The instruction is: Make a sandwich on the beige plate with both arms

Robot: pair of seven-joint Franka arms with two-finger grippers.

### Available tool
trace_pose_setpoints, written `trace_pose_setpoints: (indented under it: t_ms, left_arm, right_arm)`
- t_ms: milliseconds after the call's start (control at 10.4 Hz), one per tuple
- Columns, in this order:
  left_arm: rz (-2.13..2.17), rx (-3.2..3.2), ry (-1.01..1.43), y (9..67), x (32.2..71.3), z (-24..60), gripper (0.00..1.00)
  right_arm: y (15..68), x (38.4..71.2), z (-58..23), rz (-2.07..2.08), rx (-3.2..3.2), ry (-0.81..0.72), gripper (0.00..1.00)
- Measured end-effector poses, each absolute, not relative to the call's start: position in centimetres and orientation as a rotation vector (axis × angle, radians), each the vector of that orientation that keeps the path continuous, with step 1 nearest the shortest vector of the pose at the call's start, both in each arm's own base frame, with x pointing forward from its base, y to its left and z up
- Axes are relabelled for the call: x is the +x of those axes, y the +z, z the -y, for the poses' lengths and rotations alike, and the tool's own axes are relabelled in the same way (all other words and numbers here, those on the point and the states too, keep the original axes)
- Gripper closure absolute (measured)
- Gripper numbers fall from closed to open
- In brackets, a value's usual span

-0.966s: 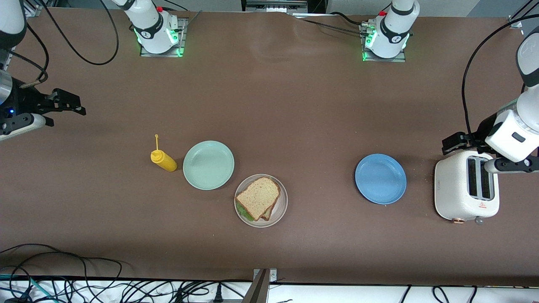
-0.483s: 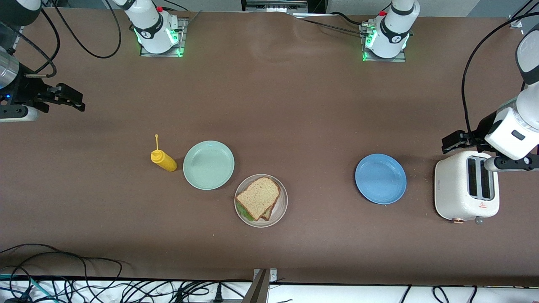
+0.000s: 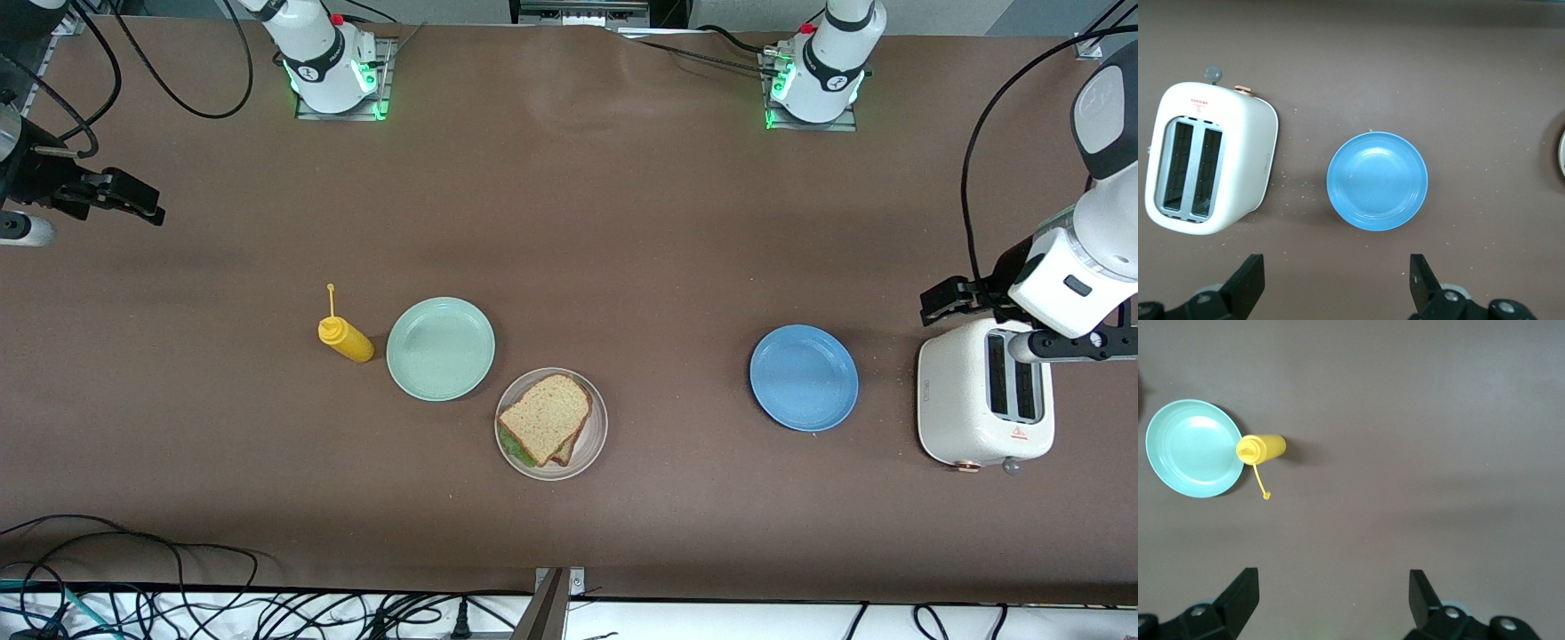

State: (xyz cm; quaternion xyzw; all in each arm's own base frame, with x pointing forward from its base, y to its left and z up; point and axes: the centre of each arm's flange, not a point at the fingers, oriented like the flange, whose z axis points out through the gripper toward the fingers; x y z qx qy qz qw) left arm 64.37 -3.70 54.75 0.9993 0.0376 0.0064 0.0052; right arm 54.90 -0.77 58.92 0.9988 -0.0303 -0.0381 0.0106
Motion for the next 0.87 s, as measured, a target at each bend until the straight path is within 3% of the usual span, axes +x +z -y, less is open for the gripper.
trace_pose_setpoints:
  t_ms: [386,869]
  left_arm:
    - [-0.079,3.135,0.108,53.6,62.8,3.1,0.0]
    - [0.027,3.145,-0.015,53.4,61.5,3.0,0.0]
  right_arm:
    - [59.5,55.2,1.0,0.144,3.143,-0.057,0.0]
    - [59.5,55.2,1.0,0.144,3.146,-0.055,0.0]
